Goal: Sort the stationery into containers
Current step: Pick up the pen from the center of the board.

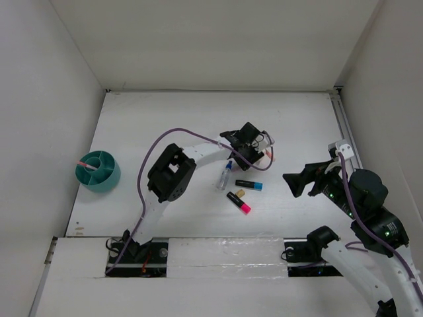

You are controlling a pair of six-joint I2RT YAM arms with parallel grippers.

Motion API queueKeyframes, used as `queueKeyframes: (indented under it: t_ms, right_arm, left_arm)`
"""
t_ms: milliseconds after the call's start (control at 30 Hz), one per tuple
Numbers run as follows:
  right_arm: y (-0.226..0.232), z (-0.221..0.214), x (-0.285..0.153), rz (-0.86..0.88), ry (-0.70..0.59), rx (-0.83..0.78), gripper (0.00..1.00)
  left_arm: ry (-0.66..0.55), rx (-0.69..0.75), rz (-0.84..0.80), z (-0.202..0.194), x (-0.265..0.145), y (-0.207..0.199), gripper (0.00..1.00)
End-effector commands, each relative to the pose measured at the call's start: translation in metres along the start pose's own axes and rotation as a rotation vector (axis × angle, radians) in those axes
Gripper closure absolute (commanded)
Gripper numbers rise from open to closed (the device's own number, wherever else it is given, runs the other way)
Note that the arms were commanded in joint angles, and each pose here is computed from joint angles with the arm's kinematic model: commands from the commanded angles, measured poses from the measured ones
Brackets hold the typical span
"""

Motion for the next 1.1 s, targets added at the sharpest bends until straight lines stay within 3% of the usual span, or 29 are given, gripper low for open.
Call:
queueKeyframes:
  t_ms: [0,367,533,700,1067]
  right_arm:
    - [0.003,0.005,0.0,0.017,-0.029,-0.002,0.03]
    - [0.004,0.005,-0.002,0.029,-0.033,-0.012,0.03]
    - [0.004,0.005,-0.002,0.029,-0.033,-0.012,0.03]
    - [0.006,0.008,-0.003,0.033,-0.041,-0.013,0.03]
    - [0.005,0.008,-0.001,0.029,-0.033,-0.012,0.03]
  left_arm:
    - [0.032,0.014,-0.028,-0.005,0.001,-0.004,0.62]
    - [0.059,0.003,-0.05,-0.013,-0.003,0.0,0.77]
    - [0.081,-0.001,-0.07,-0.018,0.001,-0.004,1.0]
    - [0.085,-0.01,-0.067,-0.019,0.0,0.001,1.0]
    - [-0.023,-0.02,-0.012,0.018,-0.046,0.027,1.0]
Point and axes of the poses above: each gripper's point midway between its finger pads, its own x axis out along the fingers, its own y axis along the line the jaws close on, z = x × y, the point moved 3 cm from there along -x, back along the fingers, and after that the axes turned 13 degrees about x, right-handed, at the moved point
